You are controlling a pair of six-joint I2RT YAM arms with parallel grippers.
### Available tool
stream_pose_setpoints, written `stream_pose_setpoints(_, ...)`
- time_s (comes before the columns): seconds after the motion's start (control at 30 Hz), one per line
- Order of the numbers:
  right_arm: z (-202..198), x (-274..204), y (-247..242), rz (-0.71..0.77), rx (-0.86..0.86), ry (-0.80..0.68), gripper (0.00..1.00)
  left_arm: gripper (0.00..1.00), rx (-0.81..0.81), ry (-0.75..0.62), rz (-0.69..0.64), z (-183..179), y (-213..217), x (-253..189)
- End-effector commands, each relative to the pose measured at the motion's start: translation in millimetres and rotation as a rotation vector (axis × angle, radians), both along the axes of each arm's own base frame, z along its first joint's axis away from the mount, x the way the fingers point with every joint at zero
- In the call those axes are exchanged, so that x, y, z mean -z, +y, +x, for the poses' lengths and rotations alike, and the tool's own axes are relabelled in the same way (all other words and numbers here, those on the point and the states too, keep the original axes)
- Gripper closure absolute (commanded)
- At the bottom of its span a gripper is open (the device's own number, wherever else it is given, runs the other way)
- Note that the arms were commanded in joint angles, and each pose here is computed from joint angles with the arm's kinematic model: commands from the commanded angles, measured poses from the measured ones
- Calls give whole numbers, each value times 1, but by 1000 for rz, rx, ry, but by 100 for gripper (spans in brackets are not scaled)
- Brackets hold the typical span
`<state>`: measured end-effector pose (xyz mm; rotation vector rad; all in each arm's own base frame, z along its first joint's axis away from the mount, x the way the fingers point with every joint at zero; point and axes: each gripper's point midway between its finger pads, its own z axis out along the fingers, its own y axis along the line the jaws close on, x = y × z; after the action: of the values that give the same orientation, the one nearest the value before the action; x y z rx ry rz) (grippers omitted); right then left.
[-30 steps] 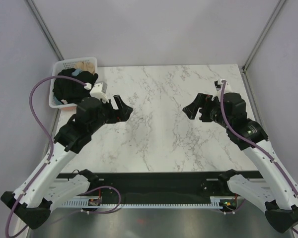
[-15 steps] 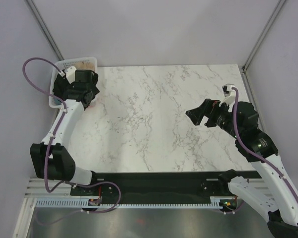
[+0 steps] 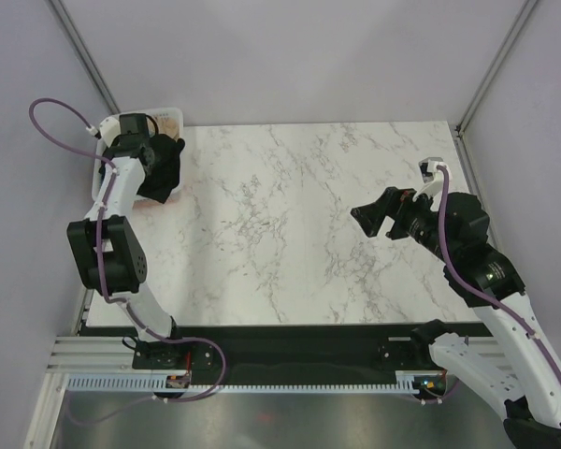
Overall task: Fold and stack the t-shirts
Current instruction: Grab the tshirt from the pile
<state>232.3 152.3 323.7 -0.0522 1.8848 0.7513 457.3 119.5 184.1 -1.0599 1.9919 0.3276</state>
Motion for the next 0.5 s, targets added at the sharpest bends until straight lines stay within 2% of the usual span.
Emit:
stream_pose_setpoints(0.0, 4, -15, -2, -9, 9, -64, 2, 35, -19, -41, 22, 15, 18, -6)
stream_pose_setpoints(0.2, 8, -9, -1, -20, 10, -57, 2, 35, 45, -40, -23, 32, 25, 14)
stream_pose_setpoints(0.27, 10, -7, 0, -23, 7, -50, 2, 44, 53, -38, -18, 34, 26, 18)
stream_pose_setpoints(0.3, 11, -6, 1, -23, 6, -46, 2, 50, 55, -41, -16, 35, 26, 19)
stream_pose_setpoints(0.33, 13, -3, 2, -26, 4, -37, 2, 70, 57, -39, -18, 36, 26, 20)
stream_pose_setpoints(0.4, 14, -3, 4, -24, -2, -36, 2, 92, 93, -51, -38, 40, 20, 18)
stream_pose_setpoints(0.43, 14, -3, 5, -21, -4, -33, 2, 98, 122, -65, -55, 43, 14, 14)
stream_pose_setpoints(0.47, 14, -4, 5, -20, -7, -34, 2, 98, 134, -90, -59, 44, 11, 3)
